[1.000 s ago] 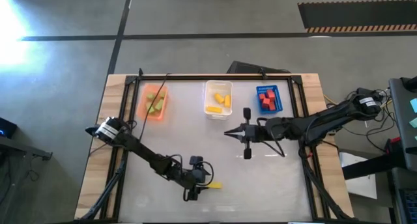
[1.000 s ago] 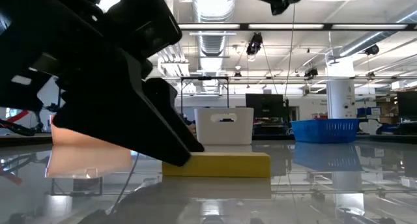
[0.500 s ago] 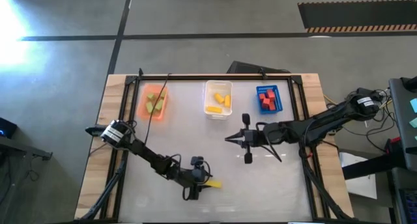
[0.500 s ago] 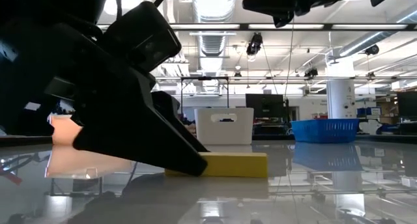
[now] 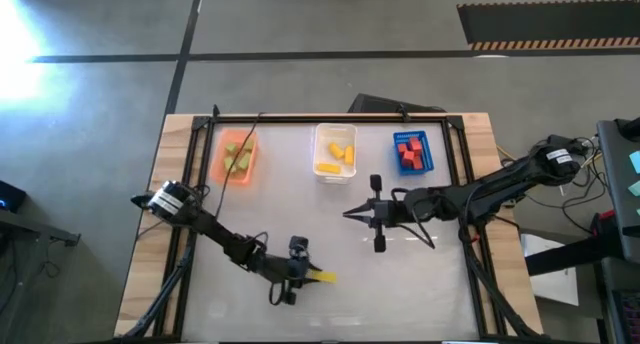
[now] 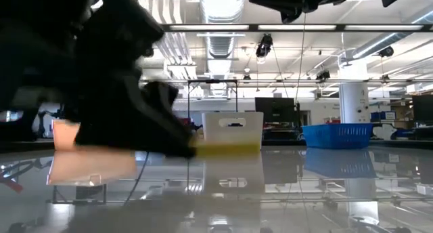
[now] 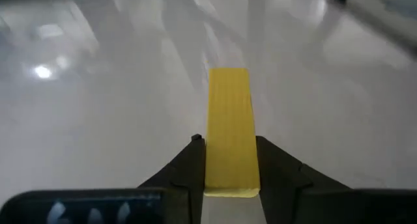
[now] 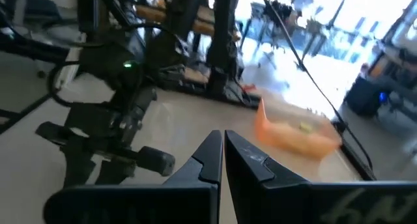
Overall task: Sort & place blocks by color
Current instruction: Put the yellow block into the white bin
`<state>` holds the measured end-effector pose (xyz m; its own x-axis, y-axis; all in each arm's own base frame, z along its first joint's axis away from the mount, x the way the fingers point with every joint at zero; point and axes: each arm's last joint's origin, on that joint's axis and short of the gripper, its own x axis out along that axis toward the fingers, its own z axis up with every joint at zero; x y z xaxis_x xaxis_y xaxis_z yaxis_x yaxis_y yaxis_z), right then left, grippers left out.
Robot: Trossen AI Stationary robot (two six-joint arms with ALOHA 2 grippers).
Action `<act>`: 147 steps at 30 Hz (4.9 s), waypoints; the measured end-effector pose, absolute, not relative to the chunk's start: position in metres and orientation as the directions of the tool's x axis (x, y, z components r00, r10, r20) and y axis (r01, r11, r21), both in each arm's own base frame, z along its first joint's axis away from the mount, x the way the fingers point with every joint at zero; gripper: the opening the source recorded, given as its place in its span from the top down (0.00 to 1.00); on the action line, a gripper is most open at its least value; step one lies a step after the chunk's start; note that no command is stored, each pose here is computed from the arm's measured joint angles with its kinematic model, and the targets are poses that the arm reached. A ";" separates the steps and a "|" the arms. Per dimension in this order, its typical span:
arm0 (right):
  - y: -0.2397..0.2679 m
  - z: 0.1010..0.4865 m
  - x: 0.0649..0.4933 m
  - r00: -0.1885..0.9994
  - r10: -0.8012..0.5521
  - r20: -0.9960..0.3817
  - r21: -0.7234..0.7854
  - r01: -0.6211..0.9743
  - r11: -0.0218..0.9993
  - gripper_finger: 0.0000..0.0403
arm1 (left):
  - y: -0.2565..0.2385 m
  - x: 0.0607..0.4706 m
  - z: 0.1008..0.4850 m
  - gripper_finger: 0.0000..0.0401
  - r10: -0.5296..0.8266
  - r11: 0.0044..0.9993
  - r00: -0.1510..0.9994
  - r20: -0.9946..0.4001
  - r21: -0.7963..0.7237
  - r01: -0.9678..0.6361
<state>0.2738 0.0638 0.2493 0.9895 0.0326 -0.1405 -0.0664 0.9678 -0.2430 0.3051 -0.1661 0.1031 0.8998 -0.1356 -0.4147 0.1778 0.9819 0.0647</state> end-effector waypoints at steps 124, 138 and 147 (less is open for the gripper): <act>-0.046 0.250 0.383 0.681 -0.468 -0.564 -0.299 0.359 0.884 0.79 | -0.104 0.223 0.165 0.34 0.269 0.961 0.961 0.068 -0.090 -0.263; -0.129 0.181 0.338 0.684 -0.535 -0.496 -0.040 0.598 0.800 0.79 | -0.104 0.224 0.165 0.34 0.272 0.960 0.960 0.068 -0.089 -0.266; -0.127 0.166 0.328 0.691 -0.543 -0.477 -0.005 0.616 0.788 0.79 | -0.103 0.224 0.165 0.34 0.273 0.960 0.960 0.067 -0.078 -0.268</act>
<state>0.3282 -0.1266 0.1658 0.6909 -0.5432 -0.4770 0.6161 0.7876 -0.0046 0.2236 -0.1034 0.1647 0.9598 0.2728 0.0667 -0.2676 0.9604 -0.0777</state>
